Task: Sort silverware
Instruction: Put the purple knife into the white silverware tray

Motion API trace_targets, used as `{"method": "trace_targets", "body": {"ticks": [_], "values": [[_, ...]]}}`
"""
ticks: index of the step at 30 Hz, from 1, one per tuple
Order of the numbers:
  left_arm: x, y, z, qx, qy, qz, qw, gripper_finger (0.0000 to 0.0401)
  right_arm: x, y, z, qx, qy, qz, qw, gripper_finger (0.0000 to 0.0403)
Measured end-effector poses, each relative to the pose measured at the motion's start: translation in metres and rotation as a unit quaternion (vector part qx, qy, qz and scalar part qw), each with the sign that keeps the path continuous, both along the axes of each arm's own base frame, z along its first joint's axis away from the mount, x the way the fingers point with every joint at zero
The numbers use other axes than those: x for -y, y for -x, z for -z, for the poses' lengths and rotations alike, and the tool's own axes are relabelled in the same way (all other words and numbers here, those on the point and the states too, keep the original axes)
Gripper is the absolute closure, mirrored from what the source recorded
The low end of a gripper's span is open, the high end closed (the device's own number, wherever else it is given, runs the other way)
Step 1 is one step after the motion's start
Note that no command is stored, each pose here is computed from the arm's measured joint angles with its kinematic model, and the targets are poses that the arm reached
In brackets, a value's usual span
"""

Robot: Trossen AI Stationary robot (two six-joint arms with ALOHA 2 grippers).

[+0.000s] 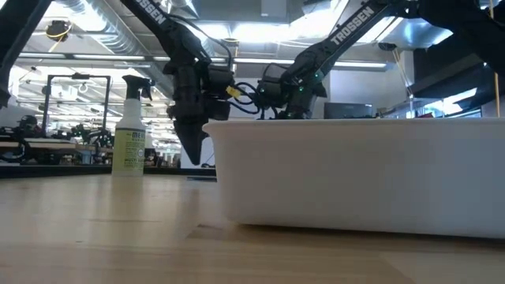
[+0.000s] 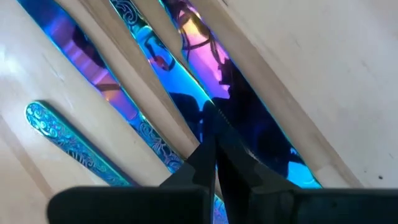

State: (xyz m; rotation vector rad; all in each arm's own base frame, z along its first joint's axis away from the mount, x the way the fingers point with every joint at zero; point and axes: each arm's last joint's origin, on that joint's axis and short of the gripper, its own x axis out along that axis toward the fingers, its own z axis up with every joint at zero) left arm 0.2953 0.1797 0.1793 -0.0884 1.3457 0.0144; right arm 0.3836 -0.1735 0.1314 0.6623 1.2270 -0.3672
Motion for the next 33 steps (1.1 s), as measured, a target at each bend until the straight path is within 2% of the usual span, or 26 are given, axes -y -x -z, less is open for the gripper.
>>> {"method": "trace_targets", "body": {"ticks": [3, 5, 9, 13, 19, 25, 28, 33], "values": [[0.001, -0.001, 0.0, 0.006, -0.021, 0.073, 0.997, 0.032, 0.0, 0.001, 0.0, -0.001, -0.002, -0.009, 1.0, 0.0403], [0.0, -0.003, 0.0, 0.009, -0.041, 0.093, 0.995, 0.032, -0.001, 0.001, 0.001, -0.001, -0.005, -0.01, 1.0, 0.0403], [-0.004, -0.005, -0.001, 0.009, -0.068, 0.082, 0.994, 0.032, -0.001, 0.001, 0.002, -0.004, -0.01, -0.012, 1.0, 0.0403], [-0.005, -0.005, -0.001, 0.008, -0.083, 0.114, 0.99, 0.032, -0.002, 0.002, 0.002, -0.005, -0.017, -0.015, 1.0, 0.0403], [0.001, -0.01, 0.0, 0.008, -0.087, 0.114, 0.99, 0.0318, -0.003, 0.002, 0.002, -0.004, -0.025, -0.019, 1.0, 0.0403], [0.011, -0.023, 0.012, 0.003, -0.086, 0.099, 0.991, 0.0285, -0.003, 0.003, 0.002, -0.003, -0.027, -0.028, 0.999, 0.0403], [0.015, -0.027, 0.019, -0.014, -0.101, 0.094, 0.99, 0.0269, -0.004, 0.003, 0.002, -0.002, -0.029, -0.03, 0.999, 0.0403], [0.015, -0.028, 0.02, -0.021, -0.112, 0.09, 0.989, 0.0258, -0.004, 0.003, 0.002, -0.004, -0.031, -0.031, 0.999, 0.0403]]}}
